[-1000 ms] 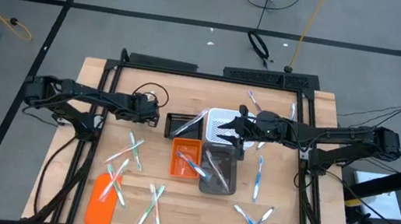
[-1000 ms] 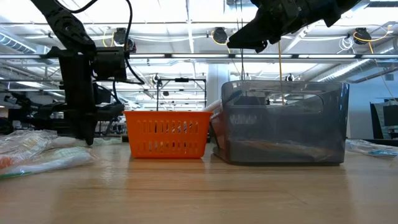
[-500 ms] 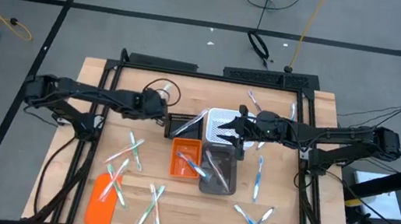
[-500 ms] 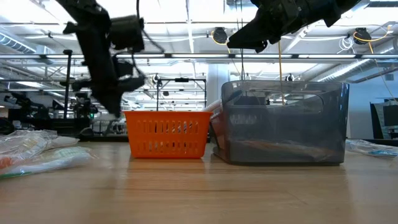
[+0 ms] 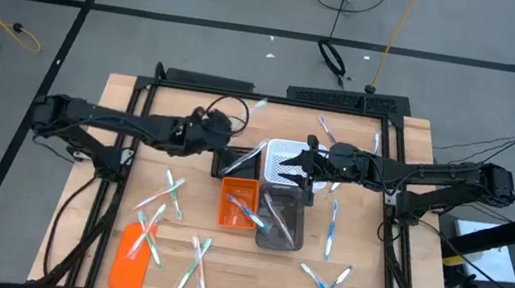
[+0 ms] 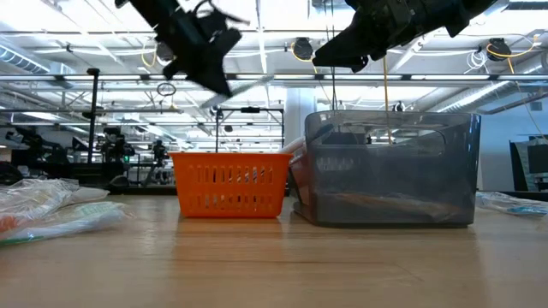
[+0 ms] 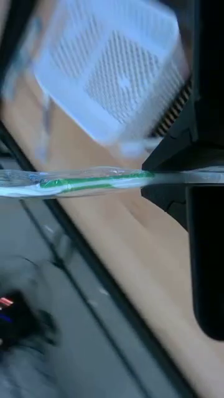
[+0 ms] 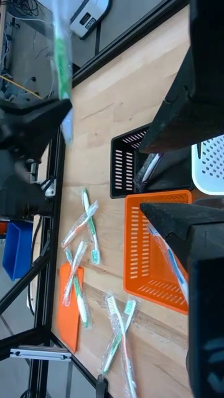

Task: Pick & Place Toothbrushes
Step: Put the green toothbrush into the white bin

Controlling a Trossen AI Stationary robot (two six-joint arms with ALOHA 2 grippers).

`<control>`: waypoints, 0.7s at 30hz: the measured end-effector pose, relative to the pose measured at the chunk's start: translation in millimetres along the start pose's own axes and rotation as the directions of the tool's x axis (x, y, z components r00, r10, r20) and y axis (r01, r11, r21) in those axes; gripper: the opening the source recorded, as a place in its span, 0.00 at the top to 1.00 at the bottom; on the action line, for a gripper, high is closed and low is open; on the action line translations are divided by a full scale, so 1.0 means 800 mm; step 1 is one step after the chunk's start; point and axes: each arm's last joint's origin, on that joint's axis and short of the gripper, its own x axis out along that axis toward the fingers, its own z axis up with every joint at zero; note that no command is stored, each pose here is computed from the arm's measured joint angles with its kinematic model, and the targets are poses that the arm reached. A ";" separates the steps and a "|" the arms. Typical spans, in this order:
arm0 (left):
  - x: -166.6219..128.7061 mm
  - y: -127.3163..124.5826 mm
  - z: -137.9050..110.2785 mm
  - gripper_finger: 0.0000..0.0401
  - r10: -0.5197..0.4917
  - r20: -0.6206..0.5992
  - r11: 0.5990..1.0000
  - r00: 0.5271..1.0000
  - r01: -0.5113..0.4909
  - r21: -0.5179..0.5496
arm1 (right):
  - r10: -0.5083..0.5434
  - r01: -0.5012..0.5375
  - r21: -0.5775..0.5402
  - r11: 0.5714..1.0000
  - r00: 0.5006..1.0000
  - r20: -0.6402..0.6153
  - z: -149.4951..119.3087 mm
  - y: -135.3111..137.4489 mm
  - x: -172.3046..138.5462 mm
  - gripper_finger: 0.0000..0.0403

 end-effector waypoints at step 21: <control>-0.036 -0.057 0.023 0.98 -0.380 0.246 0.910 0.892 0.312 0.272 | -0.014 0.014 -0.003 1.000 0.989 0.149 0.018 -0.002 -0.001 0.68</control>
